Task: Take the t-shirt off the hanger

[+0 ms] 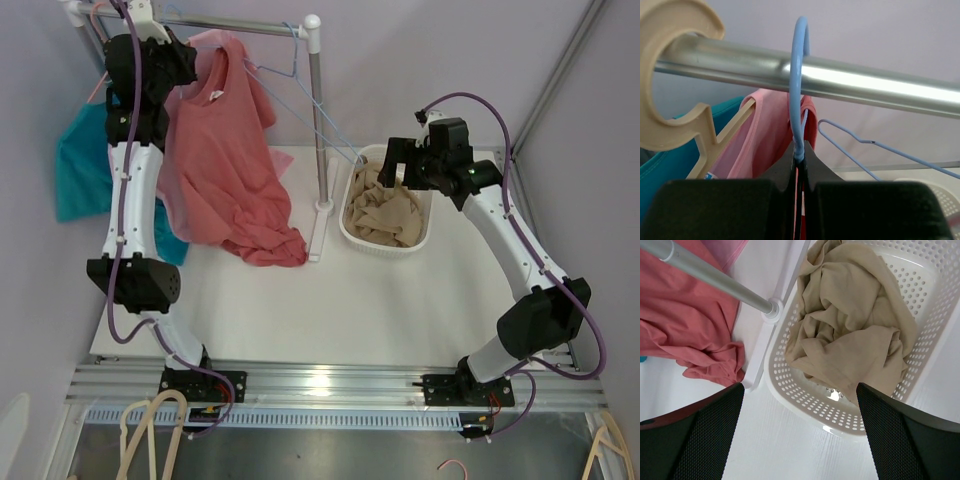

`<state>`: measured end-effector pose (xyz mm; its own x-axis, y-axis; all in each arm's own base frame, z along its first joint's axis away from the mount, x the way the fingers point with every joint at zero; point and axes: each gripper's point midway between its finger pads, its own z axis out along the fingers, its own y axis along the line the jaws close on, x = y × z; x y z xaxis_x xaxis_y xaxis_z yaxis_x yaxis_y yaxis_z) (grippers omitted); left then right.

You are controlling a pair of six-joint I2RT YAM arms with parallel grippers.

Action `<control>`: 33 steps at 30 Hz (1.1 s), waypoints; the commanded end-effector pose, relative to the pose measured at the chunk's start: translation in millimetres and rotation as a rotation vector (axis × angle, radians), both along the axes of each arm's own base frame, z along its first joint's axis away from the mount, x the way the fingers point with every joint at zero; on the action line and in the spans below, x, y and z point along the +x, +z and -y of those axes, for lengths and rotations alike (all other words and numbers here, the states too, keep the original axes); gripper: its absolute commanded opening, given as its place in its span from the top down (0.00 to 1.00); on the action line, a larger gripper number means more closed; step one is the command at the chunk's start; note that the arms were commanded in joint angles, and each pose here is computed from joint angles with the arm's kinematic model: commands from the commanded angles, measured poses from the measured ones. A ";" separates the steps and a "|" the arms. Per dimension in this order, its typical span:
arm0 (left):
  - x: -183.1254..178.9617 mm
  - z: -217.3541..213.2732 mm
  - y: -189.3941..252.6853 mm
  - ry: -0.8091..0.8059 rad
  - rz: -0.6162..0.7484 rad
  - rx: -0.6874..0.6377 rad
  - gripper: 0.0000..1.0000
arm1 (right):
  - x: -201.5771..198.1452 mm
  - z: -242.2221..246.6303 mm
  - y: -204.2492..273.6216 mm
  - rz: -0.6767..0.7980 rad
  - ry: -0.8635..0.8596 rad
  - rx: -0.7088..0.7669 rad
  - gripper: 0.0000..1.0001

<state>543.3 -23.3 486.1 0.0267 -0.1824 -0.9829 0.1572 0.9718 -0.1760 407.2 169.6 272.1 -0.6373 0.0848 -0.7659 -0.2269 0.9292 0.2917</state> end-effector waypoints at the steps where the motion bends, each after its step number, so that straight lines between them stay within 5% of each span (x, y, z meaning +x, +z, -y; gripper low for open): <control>1: -49.9 6.5 91.8 -0.010 0.237 -0.005 0.99 | -1.2 -3.9 9.7 0.034 0.027 0.012 0.01; 10: -68.6 7.4 90.3 -0.001 0.222 -0.023 0.99 | -8.7 -1.9 14.3 0.044 0.029 0.019 0.00; 16: -93.7 -5.3 77.9 0.213 0.232 -0.022 0.99 | -14.9 -8.2 24.8 0.073 0.048 0.047 0.00; 22: -116.4 -1.4 63.4 0.237 0.173 -0.043 0.99 | -31.6 -22.6 43.2 0.152 0.115 0.053 0.00; 29: -162.5 -20.9 35.3 0.579 0.085 -0.128 0.99 | -105.8 -83.1 83.6 0.367 0.393 0.084 0.01; 33: -180.5 -13.8 18.2 0.647 0.012 -0.136 0.99 | -171.9 -136.5 93.5 0.444 0.614 0.121 0.01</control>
